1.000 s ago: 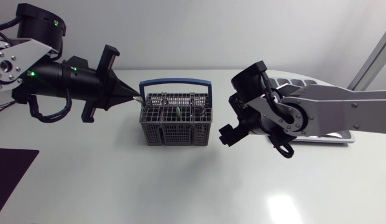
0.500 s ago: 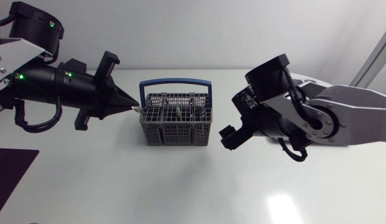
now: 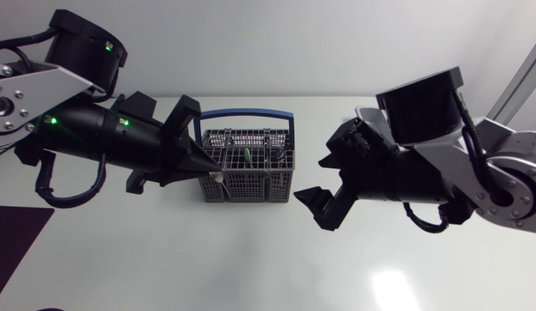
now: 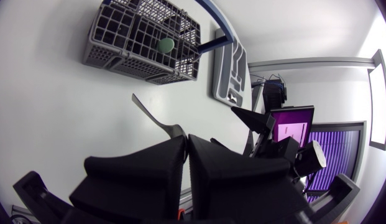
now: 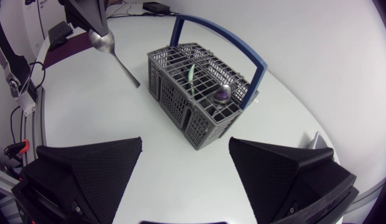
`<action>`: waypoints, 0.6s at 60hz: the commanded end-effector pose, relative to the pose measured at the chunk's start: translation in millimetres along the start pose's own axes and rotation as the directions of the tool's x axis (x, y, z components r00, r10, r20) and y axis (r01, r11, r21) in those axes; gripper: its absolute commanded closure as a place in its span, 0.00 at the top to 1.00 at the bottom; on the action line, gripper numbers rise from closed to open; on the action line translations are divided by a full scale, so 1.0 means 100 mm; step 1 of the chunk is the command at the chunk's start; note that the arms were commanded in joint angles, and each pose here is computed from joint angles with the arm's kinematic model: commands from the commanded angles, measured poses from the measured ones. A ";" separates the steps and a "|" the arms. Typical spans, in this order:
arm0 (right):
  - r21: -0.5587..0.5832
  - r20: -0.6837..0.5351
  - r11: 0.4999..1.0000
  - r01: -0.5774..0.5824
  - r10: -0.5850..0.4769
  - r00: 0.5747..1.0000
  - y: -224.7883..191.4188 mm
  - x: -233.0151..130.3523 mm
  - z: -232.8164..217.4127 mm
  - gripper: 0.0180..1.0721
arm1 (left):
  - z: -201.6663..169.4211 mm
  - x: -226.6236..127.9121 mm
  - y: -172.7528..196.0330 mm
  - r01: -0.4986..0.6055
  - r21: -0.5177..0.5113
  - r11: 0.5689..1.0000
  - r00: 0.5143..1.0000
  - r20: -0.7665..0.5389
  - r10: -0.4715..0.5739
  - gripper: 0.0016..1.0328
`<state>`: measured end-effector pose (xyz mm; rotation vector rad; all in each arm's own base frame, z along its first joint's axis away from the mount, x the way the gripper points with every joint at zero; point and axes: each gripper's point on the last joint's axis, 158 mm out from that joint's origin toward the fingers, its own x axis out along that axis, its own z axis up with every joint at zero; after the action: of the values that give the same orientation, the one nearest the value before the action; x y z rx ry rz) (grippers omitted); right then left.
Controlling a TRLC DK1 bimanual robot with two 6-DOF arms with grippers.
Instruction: Unload the cutlery basket into the drawer organizer.
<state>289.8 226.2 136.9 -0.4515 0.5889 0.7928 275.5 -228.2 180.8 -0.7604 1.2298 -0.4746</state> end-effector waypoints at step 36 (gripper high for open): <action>-0.147 0.141 0.987 0.068 -0.047 0.989 0.54 0.38 0.22 0.90 | 0.02 0.05 -0.25 0.072 -0.217 0.974 0.994 -0.067 -0.088 0.06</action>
<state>277.5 292.6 136.9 -0.5273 0.3686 0.8159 273.9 -245.8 190.2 -0.9358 1.3331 -0.4554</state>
